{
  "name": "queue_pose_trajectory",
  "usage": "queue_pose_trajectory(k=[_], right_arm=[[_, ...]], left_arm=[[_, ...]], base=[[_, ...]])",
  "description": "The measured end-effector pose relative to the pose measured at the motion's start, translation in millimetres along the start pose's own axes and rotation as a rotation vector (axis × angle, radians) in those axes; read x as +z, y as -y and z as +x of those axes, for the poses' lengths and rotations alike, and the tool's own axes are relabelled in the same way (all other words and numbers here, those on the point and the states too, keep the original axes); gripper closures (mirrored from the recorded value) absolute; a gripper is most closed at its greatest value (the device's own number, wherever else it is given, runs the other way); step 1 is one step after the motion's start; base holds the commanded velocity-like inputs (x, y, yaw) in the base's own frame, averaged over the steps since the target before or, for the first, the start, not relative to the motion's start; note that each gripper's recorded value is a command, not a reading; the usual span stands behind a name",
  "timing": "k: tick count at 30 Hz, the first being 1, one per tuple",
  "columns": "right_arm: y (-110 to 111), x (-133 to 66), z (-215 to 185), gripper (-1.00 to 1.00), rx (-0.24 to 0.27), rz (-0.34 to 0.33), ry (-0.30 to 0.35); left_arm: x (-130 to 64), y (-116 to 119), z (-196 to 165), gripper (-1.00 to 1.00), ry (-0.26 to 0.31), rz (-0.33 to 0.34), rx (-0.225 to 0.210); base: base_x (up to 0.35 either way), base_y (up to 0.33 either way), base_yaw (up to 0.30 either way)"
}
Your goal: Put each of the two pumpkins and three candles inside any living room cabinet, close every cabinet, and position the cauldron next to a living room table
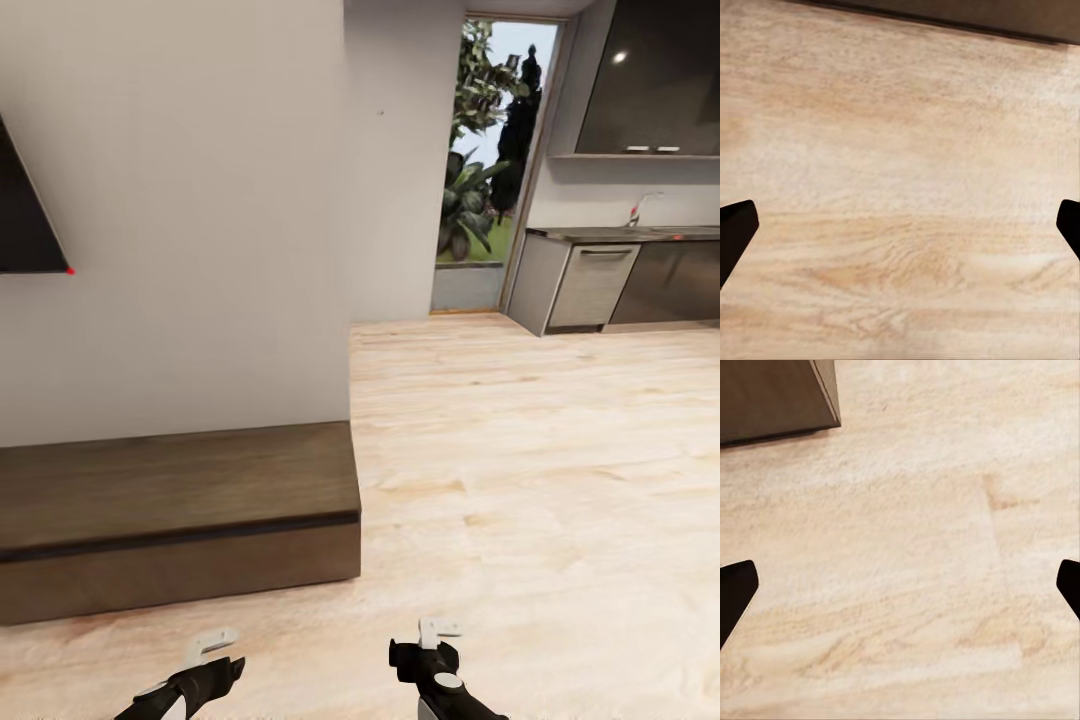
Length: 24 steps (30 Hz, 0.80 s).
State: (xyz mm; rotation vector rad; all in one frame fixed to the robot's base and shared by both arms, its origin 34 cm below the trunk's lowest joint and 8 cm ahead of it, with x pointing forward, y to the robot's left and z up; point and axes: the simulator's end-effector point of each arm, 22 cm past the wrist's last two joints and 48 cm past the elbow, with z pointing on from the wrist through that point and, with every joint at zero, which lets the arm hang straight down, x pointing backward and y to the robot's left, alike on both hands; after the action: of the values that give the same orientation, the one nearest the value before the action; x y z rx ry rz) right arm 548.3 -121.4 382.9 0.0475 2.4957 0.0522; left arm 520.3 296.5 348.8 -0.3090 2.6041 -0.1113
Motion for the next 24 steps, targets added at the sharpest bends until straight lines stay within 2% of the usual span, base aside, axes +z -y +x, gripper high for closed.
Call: queue_pose_trajectory(k=[8,24], right_arm=[[0.2,-0.1,-0.6,-1.00,0.001,0.001,0.002],[-0.2,-0.1,-1.0,-1.00,0.001,0.000,0.003]], left_arm=[[-0.1,0.1,0.0,-1.00,0.000,0.000,0.000],[-0.1,0.2,0.0,-1.00,0.000,0.000,0.000]], base=[[-0.094,0.243,0.000],[-0.002,0.010,0.000]])
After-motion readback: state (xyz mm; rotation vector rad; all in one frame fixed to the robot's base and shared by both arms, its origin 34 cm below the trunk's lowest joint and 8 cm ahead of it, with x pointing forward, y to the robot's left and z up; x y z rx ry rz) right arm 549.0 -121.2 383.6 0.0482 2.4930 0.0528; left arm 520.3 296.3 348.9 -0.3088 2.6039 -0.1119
